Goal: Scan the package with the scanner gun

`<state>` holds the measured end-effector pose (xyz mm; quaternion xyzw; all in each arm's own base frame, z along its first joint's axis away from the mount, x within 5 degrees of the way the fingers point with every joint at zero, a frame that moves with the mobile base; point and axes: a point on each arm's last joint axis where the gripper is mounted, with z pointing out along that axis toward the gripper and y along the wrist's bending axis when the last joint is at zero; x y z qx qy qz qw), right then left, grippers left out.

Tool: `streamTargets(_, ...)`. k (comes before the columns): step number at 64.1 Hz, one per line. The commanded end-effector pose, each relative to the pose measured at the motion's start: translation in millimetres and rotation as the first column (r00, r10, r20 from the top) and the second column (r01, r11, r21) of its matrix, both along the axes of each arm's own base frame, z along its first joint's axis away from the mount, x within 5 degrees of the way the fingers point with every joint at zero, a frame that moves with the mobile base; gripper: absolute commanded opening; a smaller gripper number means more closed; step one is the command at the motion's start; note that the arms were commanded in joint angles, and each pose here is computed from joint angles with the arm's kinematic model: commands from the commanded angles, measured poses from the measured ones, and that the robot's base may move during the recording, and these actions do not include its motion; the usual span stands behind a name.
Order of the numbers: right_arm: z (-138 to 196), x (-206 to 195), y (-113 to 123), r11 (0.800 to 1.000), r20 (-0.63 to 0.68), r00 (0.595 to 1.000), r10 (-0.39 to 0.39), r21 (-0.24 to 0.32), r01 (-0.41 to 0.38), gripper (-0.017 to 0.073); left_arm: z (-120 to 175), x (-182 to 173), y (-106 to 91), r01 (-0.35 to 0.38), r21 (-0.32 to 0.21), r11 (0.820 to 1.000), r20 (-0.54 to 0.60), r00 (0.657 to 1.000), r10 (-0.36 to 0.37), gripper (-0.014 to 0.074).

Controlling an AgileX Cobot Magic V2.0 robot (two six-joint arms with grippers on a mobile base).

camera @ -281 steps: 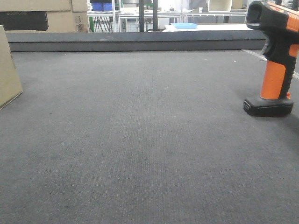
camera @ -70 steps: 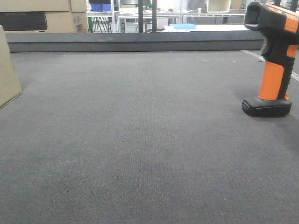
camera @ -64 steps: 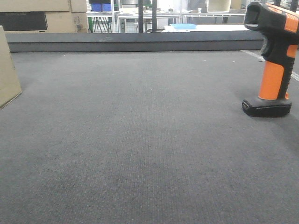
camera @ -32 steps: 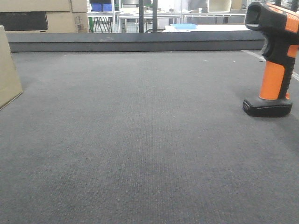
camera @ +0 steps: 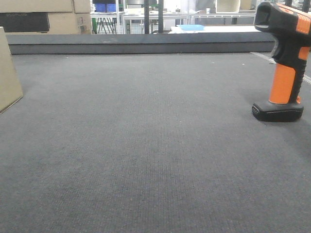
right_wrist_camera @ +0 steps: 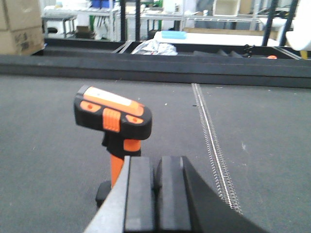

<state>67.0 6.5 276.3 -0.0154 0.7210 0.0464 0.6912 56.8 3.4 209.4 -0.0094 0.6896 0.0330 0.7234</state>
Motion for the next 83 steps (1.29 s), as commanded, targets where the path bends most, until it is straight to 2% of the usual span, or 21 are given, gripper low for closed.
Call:
streamTargets(1,0,0,-2,1.000,0.052,0.998,-0.019,0.013,0.018,-0.0153,3,-1,-0.4,0.008,-0.004,1.000,0.029,1.000,-0.007,-0.0111)
streamTargets(24,-48,-9,-7,0.995,0.076,0.993,-0.095,0.027,0.093,-0.0153,3,-1,-0.4,0.008,-0.004,1.000,0.029,1.000,-0.007,-0.0111)
streamTargets(32,-68,-11,-7,0.995,0.069,0.993,-0.098,0.027,0.096,-0.0153,3,-1,-0.4,0.008,-0.004,1.000,0.029,1.000,-0.007,-0.0111)
streamTargets(83,-70,-11,-7,0.995,0.052,0.994,-0.097,0.016,0.096,-0.0153,3,-1,-0.4,0.008,-0.004,1.000,0.029,1.000,-0.007,-0.0111)
